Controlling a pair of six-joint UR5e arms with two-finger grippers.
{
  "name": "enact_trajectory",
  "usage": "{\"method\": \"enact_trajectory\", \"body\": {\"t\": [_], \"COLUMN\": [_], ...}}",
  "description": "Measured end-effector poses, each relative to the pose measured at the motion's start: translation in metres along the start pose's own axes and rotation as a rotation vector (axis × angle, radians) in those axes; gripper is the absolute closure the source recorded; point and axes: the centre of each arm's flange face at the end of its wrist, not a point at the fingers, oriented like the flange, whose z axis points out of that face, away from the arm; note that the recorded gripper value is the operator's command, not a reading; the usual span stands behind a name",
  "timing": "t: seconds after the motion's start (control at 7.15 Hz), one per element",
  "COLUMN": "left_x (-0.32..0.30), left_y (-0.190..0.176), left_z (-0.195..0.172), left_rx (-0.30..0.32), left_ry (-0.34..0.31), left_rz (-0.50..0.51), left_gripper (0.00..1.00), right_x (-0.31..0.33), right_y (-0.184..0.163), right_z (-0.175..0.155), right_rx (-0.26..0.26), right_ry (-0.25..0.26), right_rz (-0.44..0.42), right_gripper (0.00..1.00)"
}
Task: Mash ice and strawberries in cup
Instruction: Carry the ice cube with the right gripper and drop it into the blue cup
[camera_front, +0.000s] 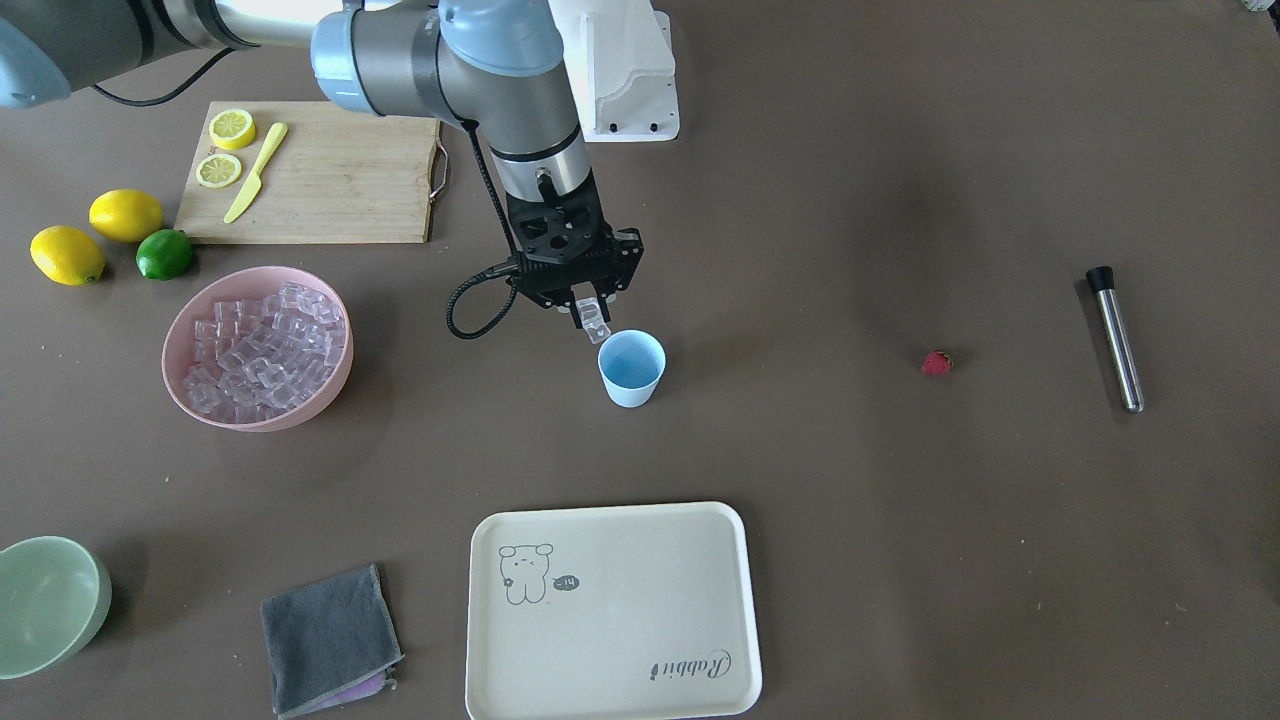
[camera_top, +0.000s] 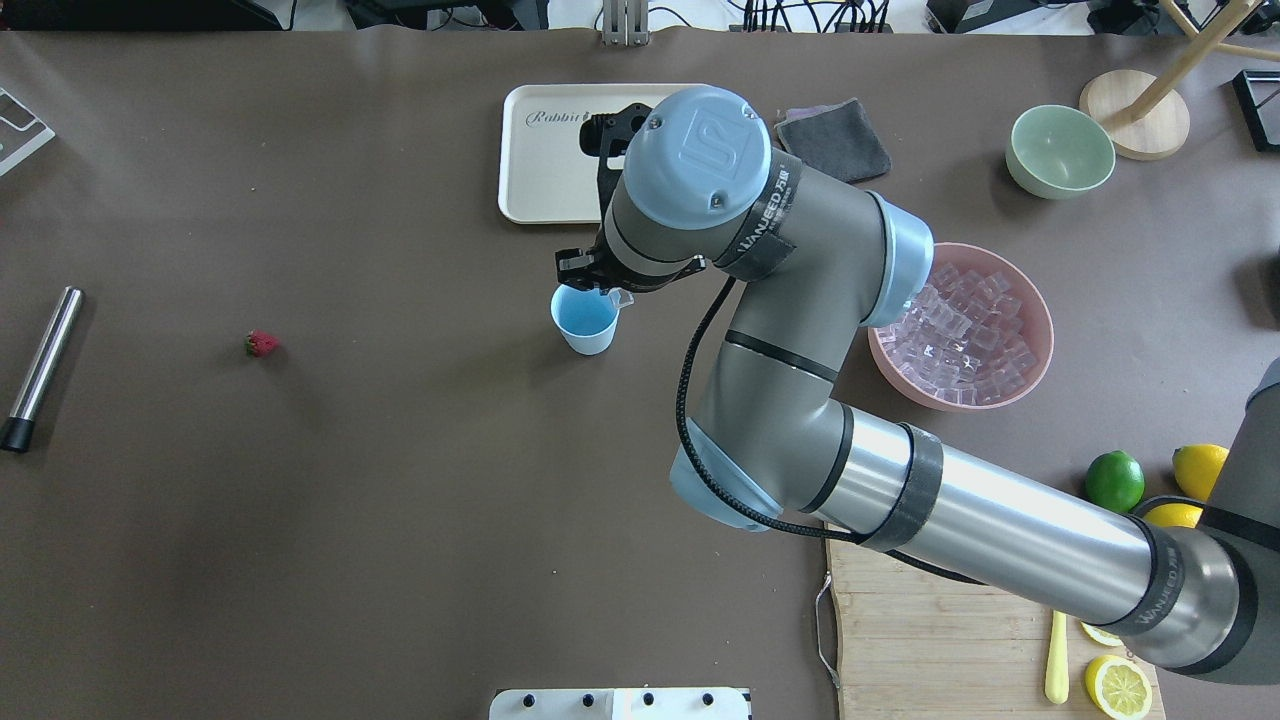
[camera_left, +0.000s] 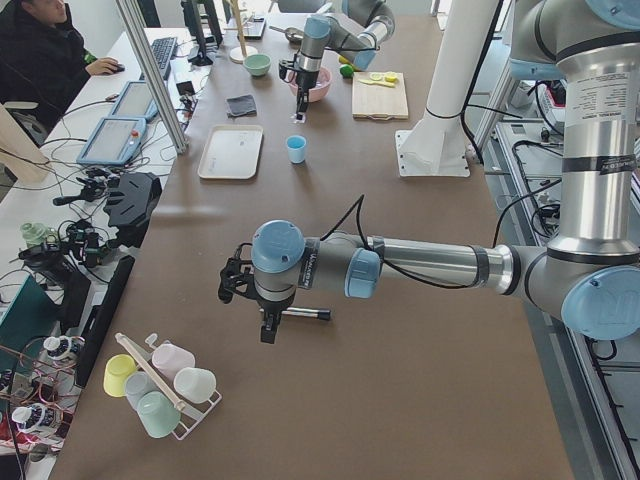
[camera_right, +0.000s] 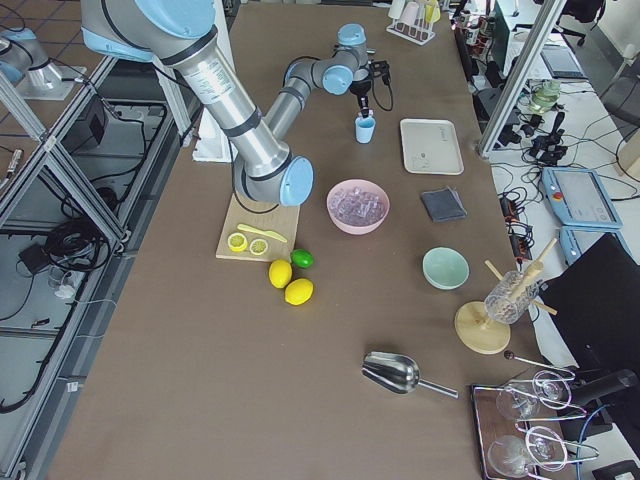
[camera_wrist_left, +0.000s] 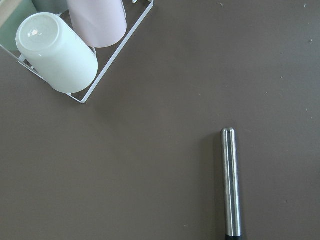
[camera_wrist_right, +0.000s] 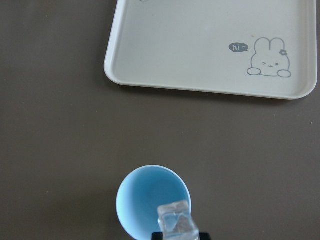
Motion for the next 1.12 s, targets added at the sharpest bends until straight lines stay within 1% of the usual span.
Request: {"method": "enact_trajectory", "body": {"t": [0.14, 0.42, 0.7, 0.84, 0.98, 1.12], "left_x": [0.0, 0.0, 0.0, -0.001, -0.001, -0.001], "left_y": [0.0, -0.001, -0.001, -0.001, -0.001, -0.001], "left_z": [0.0, 0.0, 0.0, 0.001, 0.001, 0.001], "left_rx": [0.001, 0.001, 0.0, -0.001, -0.001, -0.001], "left_ry": [0.0, 0.0, 0.0, 0.0, 0.0, 0.0], "left_rz": [0.0, 0.001, -0.001, -0.001, -0.002, -0.002], "left_gripper": [0.02, 0.03, 0.02, 0.02, 0.02, 0.03], "right_x": [-0.013, -0.021, -0.021, -0.019, -0.016, -0.013], "right_y": [0.002, 0.003, 0.006, 0.006, 0.007, 0.008], "right_z": [0.008, 0.039, 0.048, 0.05, 0.052, 0.054], "right_rx": [0.017, 0.06, 0.069, 0.068, 0.066, 0.064], "right_ry": [0.0, -0.031, -0.044, -0.041, -0.035, -0.031], "right_rz": [0.0, 0.007, 0.01, 0.008, 0.004, 0.003], "right_gripper": [0.99, 0.99, 0.99, 0.92, 0.57, 0.27]}}
